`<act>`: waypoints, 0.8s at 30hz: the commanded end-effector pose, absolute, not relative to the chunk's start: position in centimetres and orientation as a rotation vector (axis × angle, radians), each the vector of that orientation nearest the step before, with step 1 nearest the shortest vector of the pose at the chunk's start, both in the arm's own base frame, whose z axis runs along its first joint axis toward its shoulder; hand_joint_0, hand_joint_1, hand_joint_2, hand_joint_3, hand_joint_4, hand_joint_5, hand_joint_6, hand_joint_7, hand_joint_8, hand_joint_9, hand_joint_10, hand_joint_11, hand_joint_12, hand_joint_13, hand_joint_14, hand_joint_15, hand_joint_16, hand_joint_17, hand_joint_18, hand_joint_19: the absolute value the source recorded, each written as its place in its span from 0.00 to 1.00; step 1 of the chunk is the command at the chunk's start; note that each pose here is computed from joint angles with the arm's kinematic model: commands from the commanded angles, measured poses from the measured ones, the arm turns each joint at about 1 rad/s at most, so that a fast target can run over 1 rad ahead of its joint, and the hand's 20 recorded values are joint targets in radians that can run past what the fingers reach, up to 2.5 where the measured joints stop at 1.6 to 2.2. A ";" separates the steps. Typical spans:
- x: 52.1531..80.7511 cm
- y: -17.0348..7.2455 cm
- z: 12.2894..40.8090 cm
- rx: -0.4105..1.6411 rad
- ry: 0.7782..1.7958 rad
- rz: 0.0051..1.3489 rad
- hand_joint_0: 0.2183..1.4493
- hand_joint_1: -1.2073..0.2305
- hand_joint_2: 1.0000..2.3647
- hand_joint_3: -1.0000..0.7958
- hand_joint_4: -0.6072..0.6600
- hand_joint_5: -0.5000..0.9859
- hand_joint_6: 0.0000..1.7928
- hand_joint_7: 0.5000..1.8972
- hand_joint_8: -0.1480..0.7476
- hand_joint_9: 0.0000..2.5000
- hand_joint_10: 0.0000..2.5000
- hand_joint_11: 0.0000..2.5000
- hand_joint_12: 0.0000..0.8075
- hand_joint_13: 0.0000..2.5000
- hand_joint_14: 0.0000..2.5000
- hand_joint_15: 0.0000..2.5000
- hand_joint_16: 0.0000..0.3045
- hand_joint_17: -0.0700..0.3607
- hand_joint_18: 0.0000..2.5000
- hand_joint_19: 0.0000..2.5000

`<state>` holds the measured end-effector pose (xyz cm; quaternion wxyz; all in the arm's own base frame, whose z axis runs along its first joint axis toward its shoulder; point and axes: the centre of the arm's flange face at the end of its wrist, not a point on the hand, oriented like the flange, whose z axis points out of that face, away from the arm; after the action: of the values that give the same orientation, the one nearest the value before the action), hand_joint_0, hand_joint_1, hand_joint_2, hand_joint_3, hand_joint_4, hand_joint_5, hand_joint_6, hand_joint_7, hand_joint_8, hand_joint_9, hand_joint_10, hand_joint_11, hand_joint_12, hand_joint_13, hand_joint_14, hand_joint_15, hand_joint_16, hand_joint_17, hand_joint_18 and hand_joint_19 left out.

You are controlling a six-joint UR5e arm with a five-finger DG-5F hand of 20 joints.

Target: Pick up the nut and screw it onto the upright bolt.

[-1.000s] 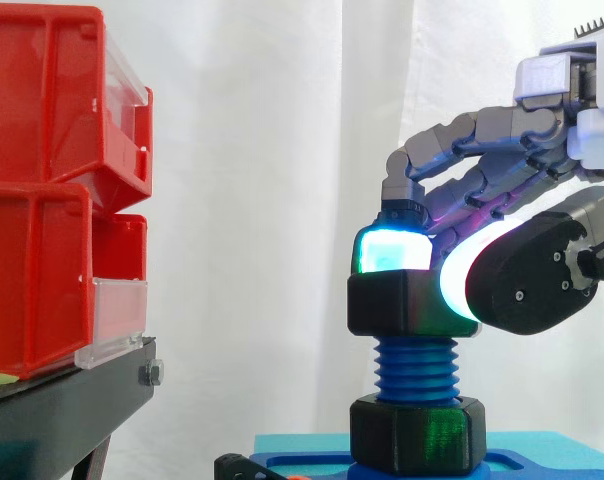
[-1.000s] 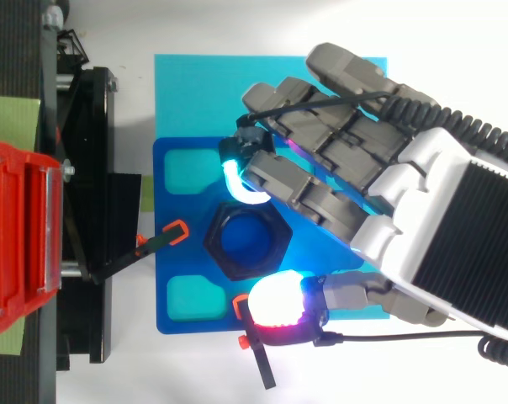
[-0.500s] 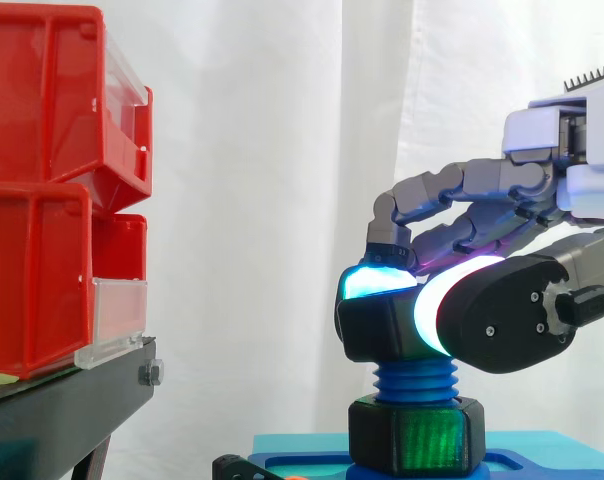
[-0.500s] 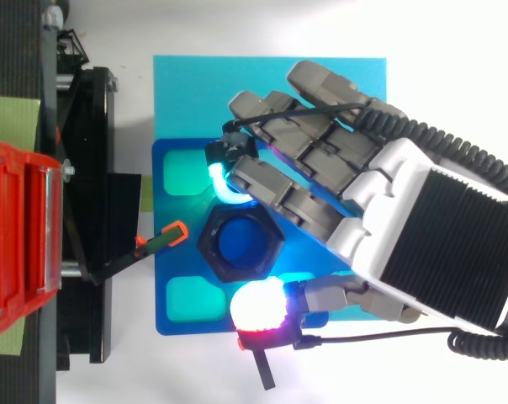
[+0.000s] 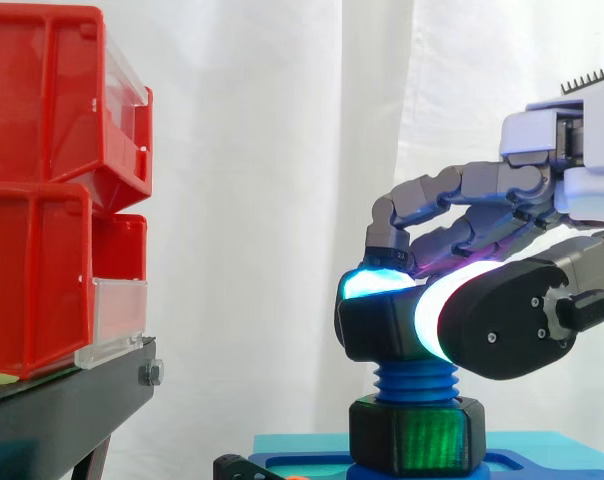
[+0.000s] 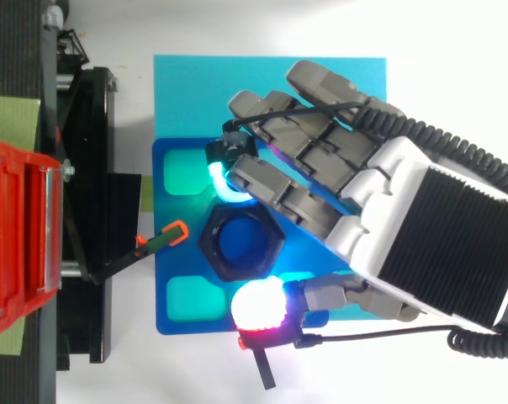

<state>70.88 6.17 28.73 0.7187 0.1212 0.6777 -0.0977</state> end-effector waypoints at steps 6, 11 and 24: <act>71.2 5.6 30.2 0.267 1.512 -0.226 0.13 0.56 0.00 0.28 0.66 0.20 0.28 0.22 0.49 0.19 0.00 0.00 0.48 0.20 0.00 0.00 0.17 0.43 0.09 0.00; 71.1 5.6 31.4 0.242 1.568 -0.240 0.12 0.59 0.00 0.28 0.63 0.19 0.28 0.13 0.48 0.17 0.00 0.00 0.49 0.17 0.00 0.00 0.18 0.45 0.05 0.00; 71.3 4.4 34.6 0.261 1.627 -0.250 0.12 0.68 0.00 0.28 0.59 0.18 0.28 0.07 0.45 0.11 0.00 0.00 0.50 0.11 0.00 0.00 0.18 0.45 0.00 0.00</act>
<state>71.06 4.71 33.81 0.6703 0.1129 0.7250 -0.1112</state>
